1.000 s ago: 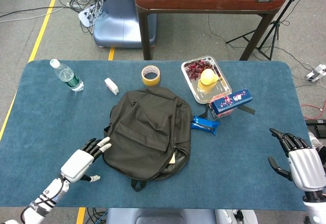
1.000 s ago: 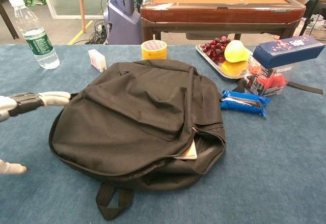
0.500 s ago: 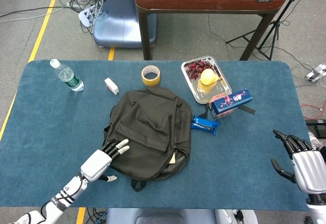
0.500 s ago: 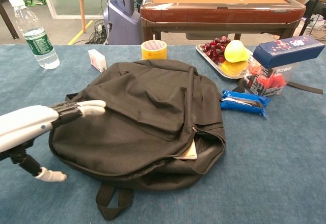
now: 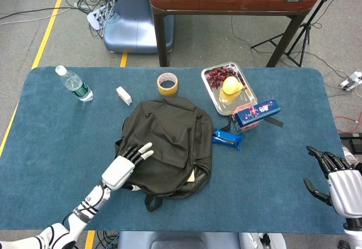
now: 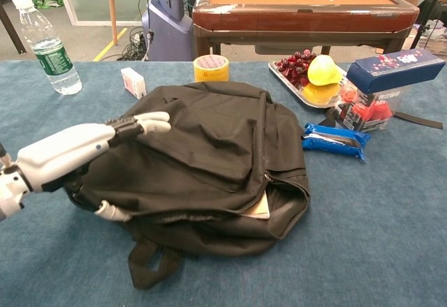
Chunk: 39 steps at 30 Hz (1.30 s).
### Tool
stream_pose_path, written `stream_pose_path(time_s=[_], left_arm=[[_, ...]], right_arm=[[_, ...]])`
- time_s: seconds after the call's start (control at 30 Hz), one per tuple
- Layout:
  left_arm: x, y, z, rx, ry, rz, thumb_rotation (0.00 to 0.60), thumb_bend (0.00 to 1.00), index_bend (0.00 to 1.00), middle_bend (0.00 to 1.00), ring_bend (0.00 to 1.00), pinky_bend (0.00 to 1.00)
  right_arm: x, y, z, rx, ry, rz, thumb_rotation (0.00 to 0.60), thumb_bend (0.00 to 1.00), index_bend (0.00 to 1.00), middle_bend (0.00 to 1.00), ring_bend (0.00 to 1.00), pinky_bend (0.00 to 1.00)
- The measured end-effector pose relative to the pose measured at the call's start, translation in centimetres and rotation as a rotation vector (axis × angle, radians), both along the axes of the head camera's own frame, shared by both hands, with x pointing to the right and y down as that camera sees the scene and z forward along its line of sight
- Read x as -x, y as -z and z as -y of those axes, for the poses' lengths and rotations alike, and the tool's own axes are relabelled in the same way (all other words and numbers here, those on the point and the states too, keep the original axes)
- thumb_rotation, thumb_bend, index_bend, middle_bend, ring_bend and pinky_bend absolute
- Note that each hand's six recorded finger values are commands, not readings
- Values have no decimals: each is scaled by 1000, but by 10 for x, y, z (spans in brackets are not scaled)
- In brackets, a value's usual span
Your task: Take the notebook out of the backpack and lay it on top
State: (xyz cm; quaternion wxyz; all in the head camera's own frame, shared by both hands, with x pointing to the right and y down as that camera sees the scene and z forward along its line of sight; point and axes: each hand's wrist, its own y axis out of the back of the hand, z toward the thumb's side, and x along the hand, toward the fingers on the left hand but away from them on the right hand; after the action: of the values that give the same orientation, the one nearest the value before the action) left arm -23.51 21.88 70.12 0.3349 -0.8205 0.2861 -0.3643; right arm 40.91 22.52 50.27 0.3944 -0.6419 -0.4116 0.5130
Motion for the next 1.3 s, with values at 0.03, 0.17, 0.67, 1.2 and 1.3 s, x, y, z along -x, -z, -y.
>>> stream_pose_path(time_s=[0.03, 0.17, 0.67, 1.2, 1.3], left_arm=[[0, 1, 3, -6, 13, -4, 600, 47, 156, 0, 0, 0], [0, 3, 17, -18, 64, -23, 600, 47, 166, 0, 0, 0], [-2, 25, 23, 25, 15, 57, 600, 46, 140, 0, 0, 0], [-3, -1, 26, 68, 76, 106, 600, 100, 337, 0, 0, 0], [-5, -5, 28, 75, 81, 100, 600, 228, 420, 18, 0, 0]], right_arm=[[0, 0, 0, 0, -1, 1, 600, 305, 169, 293, 244, 348], [-1, 0, -1, 0, 0, 4, 600, 306, 169, 293, 244, 348], [-4, -3, -4, 7, -1, 14, 600, 305, 169, 293, 244, 348], [-10, -4, -5, 5, -8, 23, 600, 305, 169, 293, 244, 348], [-12, -5, -6, 9, -11, 24, 600, 306, 169, 293, 244, 348]])
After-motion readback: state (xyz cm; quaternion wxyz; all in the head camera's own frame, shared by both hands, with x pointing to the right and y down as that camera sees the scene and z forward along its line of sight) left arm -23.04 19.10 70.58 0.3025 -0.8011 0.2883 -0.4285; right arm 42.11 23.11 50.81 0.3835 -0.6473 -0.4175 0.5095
